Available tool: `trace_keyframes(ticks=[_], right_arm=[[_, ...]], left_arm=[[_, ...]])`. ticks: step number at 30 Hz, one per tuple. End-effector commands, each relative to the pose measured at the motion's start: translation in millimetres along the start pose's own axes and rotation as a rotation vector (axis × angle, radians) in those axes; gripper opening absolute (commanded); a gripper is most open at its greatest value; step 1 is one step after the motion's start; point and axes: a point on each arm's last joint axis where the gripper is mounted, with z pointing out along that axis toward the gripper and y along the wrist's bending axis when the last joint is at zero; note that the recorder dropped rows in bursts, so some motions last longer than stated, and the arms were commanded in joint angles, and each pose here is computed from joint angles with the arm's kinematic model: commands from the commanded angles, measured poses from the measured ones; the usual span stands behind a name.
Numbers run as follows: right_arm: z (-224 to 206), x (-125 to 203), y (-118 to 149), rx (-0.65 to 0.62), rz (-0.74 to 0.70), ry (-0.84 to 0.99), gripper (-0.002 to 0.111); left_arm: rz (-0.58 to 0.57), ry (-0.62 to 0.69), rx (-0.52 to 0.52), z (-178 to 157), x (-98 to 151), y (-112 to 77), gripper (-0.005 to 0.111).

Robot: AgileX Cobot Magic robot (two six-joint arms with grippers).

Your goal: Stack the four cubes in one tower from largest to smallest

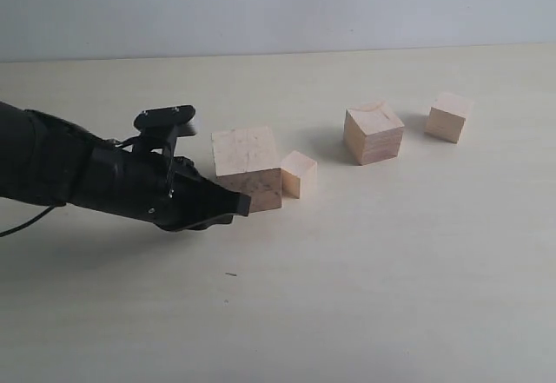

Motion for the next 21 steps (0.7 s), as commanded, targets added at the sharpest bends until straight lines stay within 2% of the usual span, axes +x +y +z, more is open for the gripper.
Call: trace_keyframes(ticks=[1, 13, 21], right_arm=[[0.8, 1.4, -0.1, 0.003, 0.002, 0.004, 0.000], [0.8, 1.4, -0.1, 0.003, 0.002, 0.004, 0.000], [0.8, 1.4, -0.1, 0.003, 0.002, 0.004, 0.000]], left_arm=[[0.012, -0.006, -0.014, 4.4, -0.3, 1.2, 0.000], [0.033, -0.092, -0.057, 11.0, -33.0, -1.0, 0.000], [0.028, -0.082, 0.028, 10.5, -32.5, -8.3, 0.000]])
